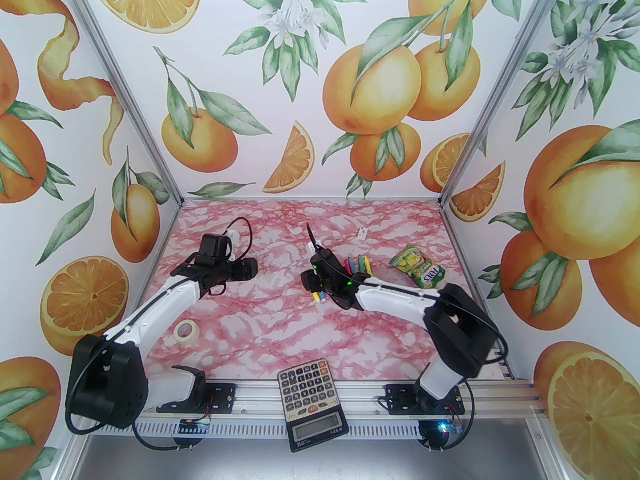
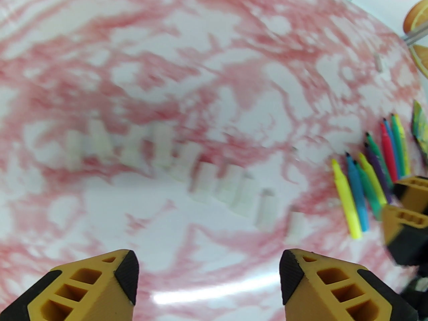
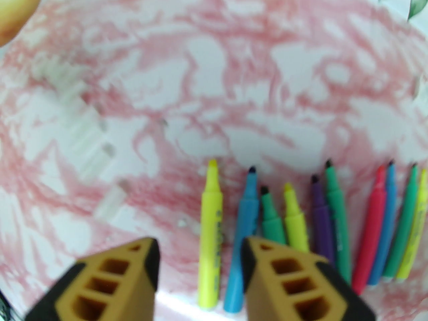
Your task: Open the pen caps
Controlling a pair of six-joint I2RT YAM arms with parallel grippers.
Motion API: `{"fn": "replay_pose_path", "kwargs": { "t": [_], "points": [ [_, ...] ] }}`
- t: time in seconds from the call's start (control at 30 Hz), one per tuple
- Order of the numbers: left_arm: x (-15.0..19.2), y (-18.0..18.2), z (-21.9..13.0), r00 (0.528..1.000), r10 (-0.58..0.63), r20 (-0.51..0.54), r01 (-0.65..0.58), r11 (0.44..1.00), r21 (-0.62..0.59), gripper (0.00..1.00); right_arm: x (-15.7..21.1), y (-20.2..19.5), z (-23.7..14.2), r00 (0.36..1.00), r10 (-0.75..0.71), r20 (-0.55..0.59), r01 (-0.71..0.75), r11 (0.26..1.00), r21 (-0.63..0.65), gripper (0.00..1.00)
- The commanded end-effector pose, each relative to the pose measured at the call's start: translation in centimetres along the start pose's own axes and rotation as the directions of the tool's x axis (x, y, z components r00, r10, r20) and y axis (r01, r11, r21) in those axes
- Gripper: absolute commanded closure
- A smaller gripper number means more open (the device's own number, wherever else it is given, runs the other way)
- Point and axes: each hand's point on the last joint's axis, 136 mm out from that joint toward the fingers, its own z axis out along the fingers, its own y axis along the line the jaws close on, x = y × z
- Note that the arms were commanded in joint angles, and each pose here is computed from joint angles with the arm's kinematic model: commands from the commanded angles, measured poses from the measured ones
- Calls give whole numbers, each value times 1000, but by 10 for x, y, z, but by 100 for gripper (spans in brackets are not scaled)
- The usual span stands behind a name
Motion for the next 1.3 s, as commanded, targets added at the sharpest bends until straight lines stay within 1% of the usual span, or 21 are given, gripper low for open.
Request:
{"fn": "replay_pose_path", "kwargs": {
  "t": [0.0, 0.03, 0.07, 0.13, 0.23, 0.3, 0.37, 0.47, 0.53, 0.57, 0.6, 0.7, 0.8, 0.87, 0.9, 0.93, 0.97, 1.0, 1.13, 1.2, 1.27],
  "points": [
    [-27, 28, -8, 988, 59, 143, -42, 992, -120, 20, -24, -23, -23, 997, -50, 67, 46, 996, 71, 47],
    [-28, 34, -7, 987, 72, 147, -51, 989, -141, 19, -29, -28, -28, 995, -58, 75, 52, 995, 84, 45],
    [-32, 44, -8, 982, 90, 165, -58, 979, -194, 17, -33, -35, -34, 994, -71, 84, 62, 993, 104, 43],
    [-36, 58, -7, 974, 119, 191, -71, 968, -240, 15, -42, -53, -45, 989, -98, 109, 80, 984, 160, 37],
    [-42, 78, -6, 961, 129, 245, -53, 953, -297, 13, -51, -84, -64, 981, -116, 155, 75, 967, 245, 19],
    [-45, 93, -5, 950, 128, 286, -28, 944, -329, 12, -56, -111, -77, 975, -100, 199, 37, 953, 300, 6],
    [-46, 105, -1, 942, 129, 311, -12, 937, -350, 11, -56, -136, -89, 969, -82, 232, -4, 937, 349, 0],
    [-48, 118, 4, 930, 121, 347, 17, 930, -368, 10, -54, -181, -111, 959, -58, 278, -76, 891, 447, 0],
    [-51, 122, 7, 913, 141, 383, 16, 926, -377, 8, -49, -206, -124, 948, -58, 312, -114, 855, 505, 0],
    [-53, 120, 8, 899, 156, 410, 7, 929, -369, 6, -46, -220, -131, 939, -56, 340, -143, 834, 533, 0],
    [-53, 118, 9, 885, 165, 435, 1, 934, -357, 1, -41, -234, -138, 932, -48, 360, -173, 812, 557, 0],
    [-54, 111, 13, 846, 178, 502, -10, 948, -318, 0, -26, -269, -152, 907, -1, 421, -276, 753, 598, 0],
    [-53, 111, 18, 837, 184, 516, -15, 949, -314, 0, -19, -281, -154, 889, 17, 457, -320, 737, 595, 0],
    [-55, 110, 21, 836, 184, 517, -19, 951, -308, 0, -15, -286, -152, 876, 21, 482, -338, 740, 581, 0],
    [-58, 106, 24, 831, 205, 518, -49, 953, -299, 0, -11, -287, -148, 852, -3, 523, -340, 757, 558, 0],
    [-56, 98, 32, 823, 203, 531, -77, 965, -249, 0, -8, -285, -141, 817, -27, 575, -345, 777, 527, 0],
    [-58, 93, 33, 796, 216, 565, -96, 967, -235, 0, -3, -283, -128, 833, -6, 554, -326, 803, 499, 0],
    [-56, 89, 33, 793, 228, 566, -121, 968, -221, 0, 0, -284, -122, 840, -2, 543, -319, 807, 497, 0],
    [-53, 86, 34, 785, 239, 572, -135, 966, -219, 0, 14, -286, -109, 831, -4, 556, -321, 813, 486, 0],
    [-49, 83, 42, 788, 251, 562, -153, 964, -216, 0, 18, -283, -99, 834, -22, 551, -289, 834, 470, 0],
    [-47, 76, 49, 774, 277, 569, -191, 960, -207, 0, 16, -283, -91, 837, -32, 546, -271, 843, 465, 0]
  ]
}}
